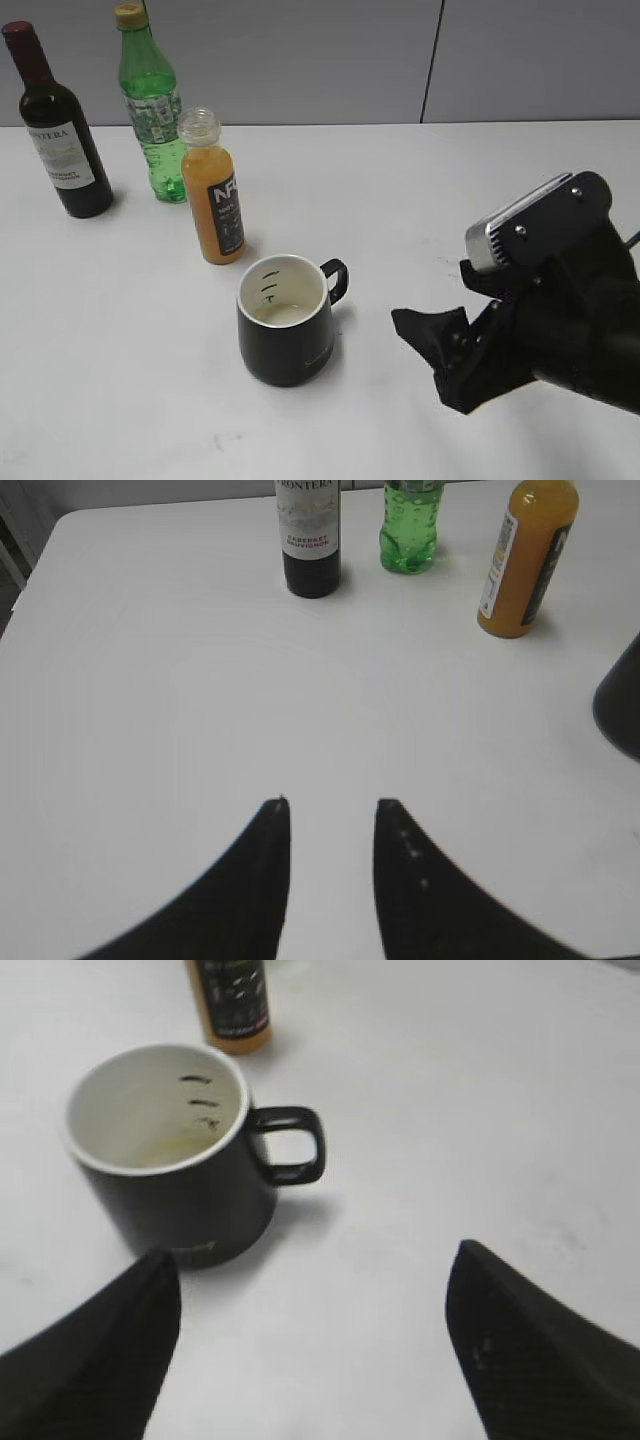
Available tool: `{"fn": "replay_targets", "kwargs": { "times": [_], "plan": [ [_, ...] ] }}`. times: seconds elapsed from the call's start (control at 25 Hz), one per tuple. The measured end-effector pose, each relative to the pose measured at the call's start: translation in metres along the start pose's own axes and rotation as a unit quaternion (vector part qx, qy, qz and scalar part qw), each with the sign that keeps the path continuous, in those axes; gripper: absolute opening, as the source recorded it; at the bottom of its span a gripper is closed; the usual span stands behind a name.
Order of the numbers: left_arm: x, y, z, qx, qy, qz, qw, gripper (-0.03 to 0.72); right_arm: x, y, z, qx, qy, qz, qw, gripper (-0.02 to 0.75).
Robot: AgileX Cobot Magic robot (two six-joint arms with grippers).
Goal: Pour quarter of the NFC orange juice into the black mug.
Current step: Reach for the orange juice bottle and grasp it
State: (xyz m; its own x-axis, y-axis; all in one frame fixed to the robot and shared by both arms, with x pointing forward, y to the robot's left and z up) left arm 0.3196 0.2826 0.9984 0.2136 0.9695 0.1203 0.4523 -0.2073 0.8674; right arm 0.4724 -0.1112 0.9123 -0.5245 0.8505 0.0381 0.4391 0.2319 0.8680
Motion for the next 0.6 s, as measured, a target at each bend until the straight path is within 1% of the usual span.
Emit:
{"fn": "replay_targets", "kwargs": {
  "times": [0.2,0.36,0.48,0.6],
  "plan": [
    [0.000,0.000,0.000,0.000,0.000,0.000,1.000,0.232,0.012,-0.013,-0.020,0.052,0.044,0.013,0.998,0.629],
    [0.000,0.000,0.000,0.000,0.000,0.000,1.000,0.232,0.010,-0.018,-0.036,0.079,0.059,0.023,0.995,0.629],
    [0.000,0.000,0.000,0.000,0.000,0.000,1.000,0.232,-0.001,-0.019,-0.049,0.089,0.053,0.033,0.994,0.629],
    [0.000,0.000,0.000,0.000,0.000,0.000,1.000,0.232,-0.021,-0.021,-0.065,0.097,0.027,0.047,0.994,0.629]
  ]
}}
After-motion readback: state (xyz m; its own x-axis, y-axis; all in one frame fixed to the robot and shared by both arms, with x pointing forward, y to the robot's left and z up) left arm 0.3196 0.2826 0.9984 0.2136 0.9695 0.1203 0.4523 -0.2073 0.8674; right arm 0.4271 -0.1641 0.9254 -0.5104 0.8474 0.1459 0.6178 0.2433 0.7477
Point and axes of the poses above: a point on each arm's last joint axis where the gripper is mounted, z pointing out along that axis toward the gripper, x along the wrist's bending axis when the last joint is at zero, y = z × x, the point moved 10 cm from there along z, pointing out along that axis toward the gripper, and after that the axes turned 1 degree about z, right-handed, at the moved point
